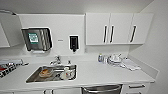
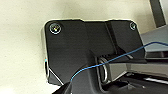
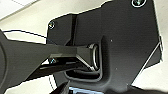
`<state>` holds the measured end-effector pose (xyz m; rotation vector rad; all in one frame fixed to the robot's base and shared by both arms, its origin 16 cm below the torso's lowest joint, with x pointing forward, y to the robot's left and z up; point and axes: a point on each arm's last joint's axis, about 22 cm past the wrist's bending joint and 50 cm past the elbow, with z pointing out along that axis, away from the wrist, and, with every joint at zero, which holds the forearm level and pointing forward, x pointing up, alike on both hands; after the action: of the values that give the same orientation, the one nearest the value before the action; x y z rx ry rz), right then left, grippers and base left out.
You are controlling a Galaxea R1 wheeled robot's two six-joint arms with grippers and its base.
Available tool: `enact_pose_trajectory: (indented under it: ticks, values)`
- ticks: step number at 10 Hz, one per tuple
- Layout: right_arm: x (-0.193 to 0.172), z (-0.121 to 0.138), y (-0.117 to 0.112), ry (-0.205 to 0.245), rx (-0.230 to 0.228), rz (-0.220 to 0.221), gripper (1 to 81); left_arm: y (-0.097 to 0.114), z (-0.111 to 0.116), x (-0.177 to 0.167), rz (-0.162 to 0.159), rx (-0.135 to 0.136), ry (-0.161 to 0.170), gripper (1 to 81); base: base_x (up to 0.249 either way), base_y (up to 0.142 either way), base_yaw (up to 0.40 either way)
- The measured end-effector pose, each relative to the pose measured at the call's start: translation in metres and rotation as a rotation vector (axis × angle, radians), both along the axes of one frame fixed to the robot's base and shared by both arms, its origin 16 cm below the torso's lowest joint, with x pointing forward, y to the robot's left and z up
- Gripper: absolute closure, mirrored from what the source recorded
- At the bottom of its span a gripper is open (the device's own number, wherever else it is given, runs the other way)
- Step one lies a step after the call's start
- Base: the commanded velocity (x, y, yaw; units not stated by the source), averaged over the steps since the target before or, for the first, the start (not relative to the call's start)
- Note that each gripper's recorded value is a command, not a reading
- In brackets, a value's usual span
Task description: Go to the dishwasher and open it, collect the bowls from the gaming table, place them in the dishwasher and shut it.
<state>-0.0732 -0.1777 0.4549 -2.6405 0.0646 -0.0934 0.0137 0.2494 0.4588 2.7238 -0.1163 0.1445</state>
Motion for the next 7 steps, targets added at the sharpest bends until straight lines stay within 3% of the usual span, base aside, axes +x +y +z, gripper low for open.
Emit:
enact_pose_trajectory:
  ticks: [2,4,6,7]
  values:
    - [0.003,0.015,-0.002,-0.003,0.042,0.005,1.0,0.030,0.018,0.015,0.010,-0.005,-0.033,1.0,0.000,0.000,0.000]
    - [0.017,0.038,-0.005,-0.015,0.097,0.012,1.0,0.047,0.040,0.032,0.022,-0.035,-0.070,1.0,0.000,0.000,0.000]
    - [0.017,0.060,-0.033,0.010,0.115,0.010,1.0,0.070,0.064,0.037,0.037,-0.058,-0.069,1.0,0.000,0.000,0.000]
    - [0.016,0.071,-0.050,0.030,0.117,0.009,1.0,0.090,0.076,0.043,0.052,-0.054,-0.078,1.0,0.000,0.000,0.000]
